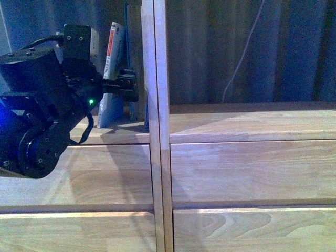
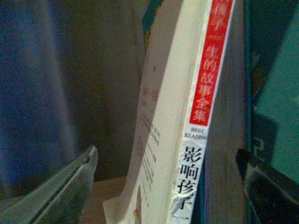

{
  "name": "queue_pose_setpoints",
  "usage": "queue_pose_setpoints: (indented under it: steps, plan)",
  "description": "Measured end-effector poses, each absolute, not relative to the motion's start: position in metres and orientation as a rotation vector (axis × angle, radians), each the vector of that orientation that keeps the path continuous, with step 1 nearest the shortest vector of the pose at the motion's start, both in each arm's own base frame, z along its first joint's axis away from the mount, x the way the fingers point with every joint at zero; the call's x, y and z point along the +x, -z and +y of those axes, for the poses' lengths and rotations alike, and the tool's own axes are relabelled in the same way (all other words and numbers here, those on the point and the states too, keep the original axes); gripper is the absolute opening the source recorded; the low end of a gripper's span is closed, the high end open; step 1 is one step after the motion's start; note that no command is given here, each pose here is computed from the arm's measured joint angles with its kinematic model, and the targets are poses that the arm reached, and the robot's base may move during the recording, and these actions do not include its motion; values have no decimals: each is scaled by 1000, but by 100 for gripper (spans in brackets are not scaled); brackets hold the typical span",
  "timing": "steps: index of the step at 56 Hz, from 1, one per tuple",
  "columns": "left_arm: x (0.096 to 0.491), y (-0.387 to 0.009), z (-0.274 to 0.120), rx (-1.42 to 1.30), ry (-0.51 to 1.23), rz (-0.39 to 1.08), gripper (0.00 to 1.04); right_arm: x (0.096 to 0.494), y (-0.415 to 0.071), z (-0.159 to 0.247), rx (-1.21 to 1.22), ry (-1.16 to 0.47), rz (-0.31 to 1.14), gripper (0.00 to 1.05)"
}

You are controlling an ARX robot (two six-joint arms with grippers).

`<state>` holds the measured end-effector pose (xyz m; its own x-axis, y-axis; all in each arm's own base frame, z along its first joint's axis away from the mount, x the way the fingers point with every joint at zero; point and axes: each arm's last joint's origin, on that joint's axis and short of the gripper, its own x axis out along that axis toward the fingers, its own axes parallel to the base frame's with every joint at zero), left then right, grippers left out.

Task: Organize books on shelf

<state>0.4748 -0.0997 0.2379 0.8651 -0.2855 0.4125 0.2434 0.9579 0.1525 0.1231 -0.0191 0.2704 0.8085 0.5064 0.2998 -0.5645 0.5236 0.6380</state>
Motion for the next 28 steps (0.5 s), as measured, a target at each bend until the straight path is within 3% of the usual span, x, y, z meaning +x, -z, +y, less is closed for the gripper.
queue_pose_setpoints:
  steps: [17,28]
  plan:
    - [422,-255,-90,3,270,-415,97,121,-270,-12,783,-657,-73,98]
    - [379,-267,-74,-60,248,-305,97,124,-265,-9,703,-598,-86,98]
